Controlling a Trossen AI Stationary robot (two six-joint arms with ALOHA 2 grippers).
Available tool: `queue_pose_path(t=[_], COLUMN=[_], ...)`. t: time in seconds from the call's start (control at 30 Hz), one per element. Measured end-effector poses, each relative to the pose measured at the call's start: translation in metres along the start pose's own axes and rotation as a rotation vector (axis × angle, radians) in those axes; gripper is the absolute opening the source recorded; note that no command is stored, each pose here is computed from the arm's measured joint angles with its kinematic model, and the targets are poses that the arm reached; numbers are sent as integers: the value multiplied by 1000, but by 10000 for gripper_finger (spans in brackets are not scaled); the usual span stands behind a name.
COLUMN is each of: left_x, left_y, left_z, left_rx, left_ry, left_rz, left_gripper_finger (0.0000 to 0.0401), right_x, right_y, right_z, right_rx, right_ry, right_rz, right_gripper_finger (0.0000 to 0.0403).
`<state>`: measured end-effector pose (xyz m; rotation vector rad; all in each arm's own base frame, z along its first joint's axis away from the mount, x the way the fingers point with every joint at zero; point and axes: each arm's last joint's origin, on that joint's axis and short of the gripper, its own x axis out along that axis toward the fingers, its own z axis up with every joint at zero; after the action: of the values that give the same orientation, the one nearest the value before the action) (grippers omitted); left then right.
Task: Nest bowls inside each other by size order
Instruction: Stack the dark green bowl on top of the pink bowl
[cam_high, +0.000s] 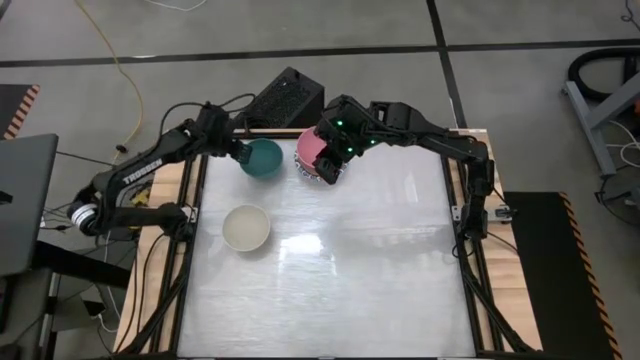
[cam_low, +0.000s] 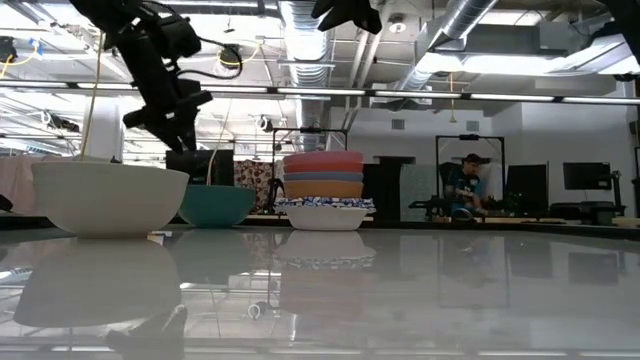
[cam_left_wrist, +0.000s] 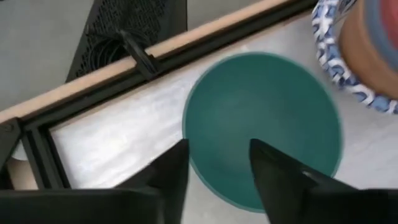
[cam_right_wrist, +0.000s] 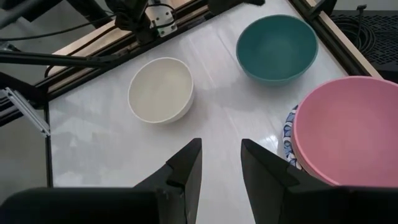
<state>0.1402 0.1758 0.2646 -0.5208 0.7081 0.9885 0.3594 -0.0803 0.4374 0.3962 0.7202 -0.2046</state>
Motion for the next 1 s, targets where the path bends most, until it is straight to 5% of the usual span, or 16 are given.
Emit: queue_pose_path(t=[0.23, 0.37, 0.47, 0.63, 0.9, 1.0], left_x=[36, 56, 67, 84, 94, 91], left_y=[-1, 0, -1, -4, -4, -4], left_z=[-6, -10, -13, -20, -23, -21], left_rx=[-55, -64, -57, -56, -8, -14], left_ry=[145, 197, 240, 319, 354, 331], left_rz=[36, 121, 80, 22, 12, 5], left_gripper_finger=[255, 271, 266, 211, 37, 9], right_x=[0, 0, 1, 2, 2, 3], right_y=[1, 4, 8, 13, 21, 23], right_z=[0, -1, -2, -4, -7, -7], right_rx=[-1, -6, -14, -24, -41, -36], right_ry=[1, 3, 6, 12, 18, 10], right_rz=[2, 7, 15, 24, 42, 10], right_gripper_finger=[132, 132, 132, 132, 132, 132])
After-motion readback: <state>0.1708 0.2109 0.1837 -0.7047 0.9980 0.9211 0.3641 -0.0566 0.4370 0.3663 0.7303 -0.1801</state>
